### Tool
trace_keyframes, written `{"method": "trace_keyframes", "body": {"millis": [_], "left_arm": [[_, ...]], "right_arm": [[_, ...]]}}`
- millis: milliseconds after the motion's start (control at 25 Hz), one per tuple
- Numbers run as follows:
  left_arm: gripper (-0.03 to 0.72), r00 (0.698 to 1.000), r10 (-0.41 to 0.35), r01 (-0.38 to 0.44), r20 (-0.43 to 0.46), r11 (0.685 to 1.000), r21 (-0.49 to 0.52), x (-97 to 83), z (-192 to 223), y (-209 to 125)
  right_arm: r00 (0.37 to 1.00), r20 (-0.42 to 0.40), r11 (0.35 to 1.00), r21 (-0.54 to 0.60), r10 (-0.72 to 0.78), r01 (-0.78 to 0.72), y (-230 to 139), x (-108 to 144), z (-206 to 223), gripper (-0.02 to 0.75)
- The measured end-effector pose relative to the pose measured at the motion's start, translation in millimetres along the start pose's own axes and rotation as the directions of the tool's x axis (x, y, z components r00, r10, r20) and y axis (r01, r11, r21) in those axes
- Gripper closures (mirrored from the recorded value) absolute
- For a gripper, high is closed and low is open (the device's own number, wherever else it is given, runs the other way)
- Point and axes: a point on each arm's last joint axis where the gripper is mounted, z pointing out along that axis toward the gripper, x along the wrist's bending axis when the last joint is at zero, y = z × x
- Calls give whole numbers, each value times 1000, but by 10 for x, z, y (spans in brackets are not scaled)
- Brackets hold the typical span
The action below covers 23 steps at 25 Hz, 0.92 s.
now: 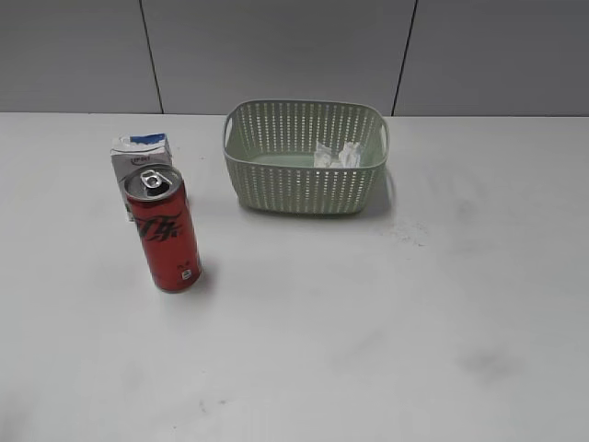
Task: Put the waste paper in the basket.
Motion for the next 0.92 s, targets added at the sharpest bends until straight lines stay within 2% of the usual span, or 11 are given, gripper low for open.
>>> {"method": "trace_keyframes", "body": {"millis": [240, 400, 680, 920], "left_arm": [[100, 1000, 1, 0, 3, 996, -85, 2, -47, -444], [100, 1000, 3, -2, 3, 983, -183, 1, -172, -564], [100, 1000, 6, -4, 5, 940, -342, 0, -363, -748], [100, 1000, 9, -5, 5, 886, -463, -1, -494, -913]], "right_arm": [[1000, 0, 1000, 0, 0, 0, 0, 0, 0, 148], [1000, 0, 1000, 0, 0, 0, 0, 0, 0, 148], [1000, 0, 1000, 1, 0, 0, -2, 0, 2, 148], [1000, 0, 1000, 1, 0, 0, -2, 0, 2, 148]]}}
